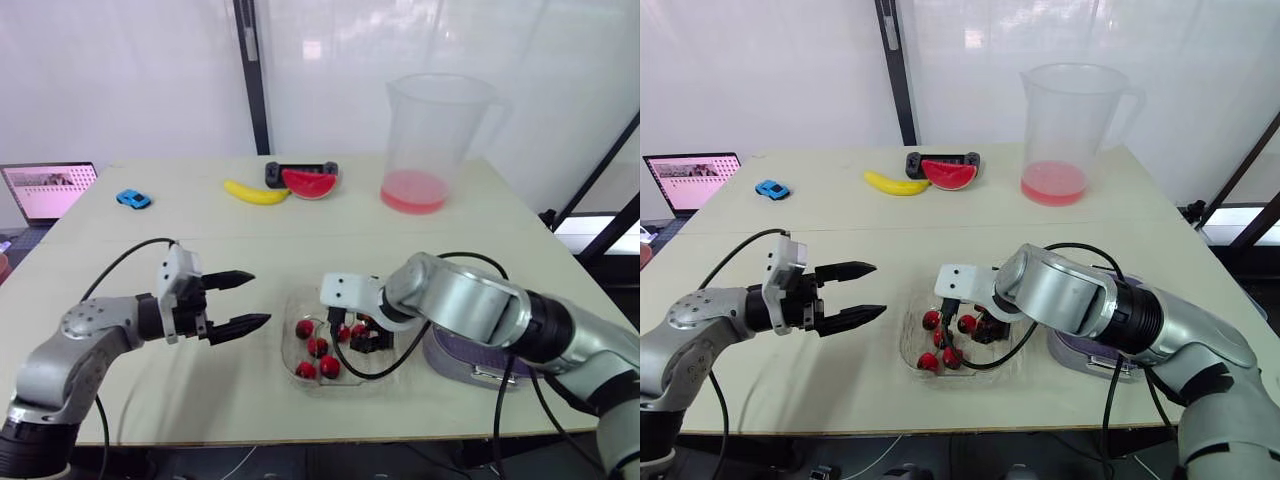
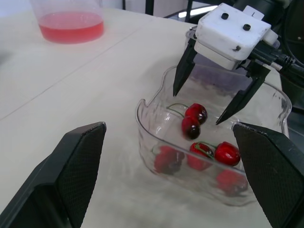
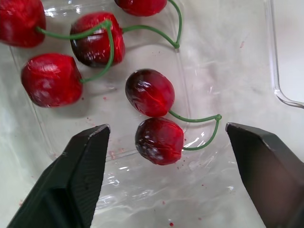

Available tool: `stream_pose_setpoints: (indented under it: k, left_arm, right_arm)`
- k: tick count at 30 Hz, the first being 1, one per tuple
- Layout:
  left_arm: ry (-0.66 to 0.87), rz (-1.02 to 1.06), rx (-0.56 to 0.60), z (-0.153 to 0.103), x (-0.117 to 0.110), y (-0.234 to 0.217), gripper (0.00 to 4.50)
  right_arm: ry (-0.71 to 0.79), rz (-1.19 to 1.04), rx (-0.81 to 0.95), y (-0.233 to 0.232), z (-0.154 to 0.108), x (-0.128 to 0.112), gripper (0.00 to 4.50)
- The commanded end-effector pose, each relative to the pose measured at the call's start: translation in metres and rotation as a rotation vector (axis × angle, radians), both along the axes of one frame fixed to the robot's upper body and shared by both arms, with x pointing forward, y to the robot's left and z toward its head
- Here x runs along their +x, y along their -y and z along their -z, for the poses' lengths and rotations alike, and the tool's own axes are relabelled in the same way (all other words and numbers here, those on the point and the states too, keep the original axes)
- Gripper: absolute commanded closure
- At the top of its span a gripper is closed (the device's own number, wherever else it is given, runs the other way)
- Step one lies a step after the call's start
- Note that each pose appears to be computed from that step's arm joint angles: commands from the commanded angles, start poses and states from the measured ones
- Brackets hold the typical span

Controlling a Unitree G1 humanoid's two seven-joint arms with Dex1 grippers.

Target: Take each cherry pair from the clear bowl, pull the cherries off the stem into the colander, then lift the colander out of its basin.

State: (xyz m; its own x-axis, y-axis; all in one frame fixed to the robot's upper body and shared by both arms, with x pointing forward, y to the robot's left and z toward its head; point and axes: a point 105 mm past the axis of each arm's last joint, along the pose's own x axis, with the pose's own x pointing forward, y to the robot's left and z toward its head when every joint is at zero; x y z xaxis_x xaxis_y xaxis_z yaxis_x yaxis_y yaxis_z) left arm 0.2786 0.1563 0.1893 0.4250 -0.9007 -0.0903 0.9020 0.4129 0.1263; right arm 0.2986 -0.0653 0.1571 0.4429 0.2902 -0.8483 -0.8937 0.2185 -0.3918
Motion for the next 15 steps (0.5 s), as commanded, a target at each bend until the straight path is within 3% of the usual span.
stream_pose_setpoints:
  k: [1,12,15]
  left_arm:
    - [0.028,0.015,0.001,-0.005,-0.004,0.003,0.0]
    - [0.04,0.005,-0.015,-0.004,-0.009,0.006,0.0]
    - [0.04,-0.009,-0.021,-0.003,-0.01,0.005,0.0]
  right_arm:
    - [0.035,-0.021,-0.012,-0.002,-0.006,0.002,0.64]
    - [0.034,-0.057,-0.092,0.005,0.007,0.004,0.64]
    - [0.035,-0.067,-0.108,0.006,0.012,0.007,1.45]
